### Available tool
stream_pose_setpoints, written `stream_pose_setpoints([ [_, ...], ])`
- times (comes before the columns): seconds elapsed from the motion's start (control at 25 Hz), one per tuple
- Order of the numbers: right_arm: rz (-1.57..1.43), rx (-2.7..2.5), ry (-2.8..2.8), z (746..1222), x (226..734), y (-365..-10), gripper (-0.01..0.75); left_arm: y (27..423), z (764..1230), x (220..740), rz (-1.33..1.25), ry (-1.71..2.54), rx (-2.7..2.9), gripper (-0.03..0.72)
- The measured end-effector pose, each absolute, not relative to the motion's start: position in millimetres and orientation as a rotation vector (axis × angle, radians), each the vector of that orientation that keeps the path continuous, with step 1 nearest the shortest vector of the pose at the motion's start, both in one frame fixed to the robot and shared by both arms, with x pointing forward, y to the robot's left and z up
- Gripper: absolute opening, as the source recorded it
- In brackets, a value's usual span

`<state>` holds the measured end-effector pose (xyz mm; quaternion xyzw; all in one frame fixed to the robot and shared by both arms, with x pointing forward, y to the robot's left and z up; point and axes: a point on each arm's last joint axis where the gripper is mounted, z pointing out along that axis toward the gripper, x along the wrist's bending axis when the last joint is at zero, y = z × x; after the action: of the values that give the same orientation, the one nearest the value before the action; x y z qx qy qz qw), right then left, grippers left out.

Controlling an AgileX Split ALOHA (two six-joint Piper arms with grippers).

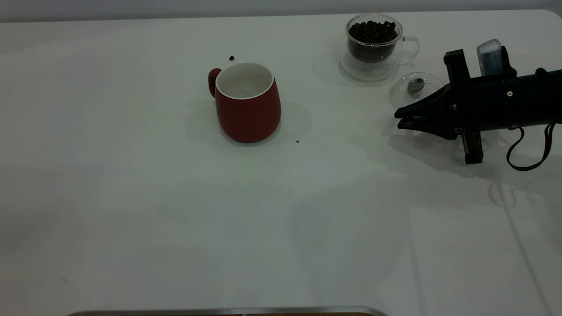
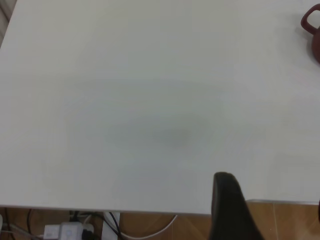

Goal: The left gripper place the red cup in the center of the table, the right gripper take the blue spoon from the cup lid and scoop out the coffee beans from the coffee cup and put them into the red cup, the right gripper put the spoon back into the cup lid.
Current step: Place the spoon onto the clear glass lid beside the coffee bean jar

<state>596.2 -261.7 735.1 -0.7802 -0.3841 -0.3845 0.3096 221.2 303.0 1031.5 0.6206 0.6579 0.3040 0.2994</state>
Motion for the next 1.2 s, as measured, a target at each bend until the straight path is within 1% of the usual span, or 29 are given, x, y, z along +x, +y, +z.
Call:
stream_pose_setpoints([
  [0.84, -0.999, -2.065, -1.004, 728.5, 593.2, -261.3, 0.118, 303.0, 1031.5, 221.2, 0.807, 1.747, 1.648, 0.482],
  [1.0, -0.999, -2.065, -1.004, 728.5, 593.2, -261.3, 0.137, 303.0, 1031.5, 221.2, 0.808, 1.746, 1.650, 0.482],
  [1.2, -0.999, -2.065, -1.004, 728.5, 593.2, -261.3, 0.187, 303.0, 1031.5, 221.2, 0.808, 1.746, 1.649, 0.482],
])
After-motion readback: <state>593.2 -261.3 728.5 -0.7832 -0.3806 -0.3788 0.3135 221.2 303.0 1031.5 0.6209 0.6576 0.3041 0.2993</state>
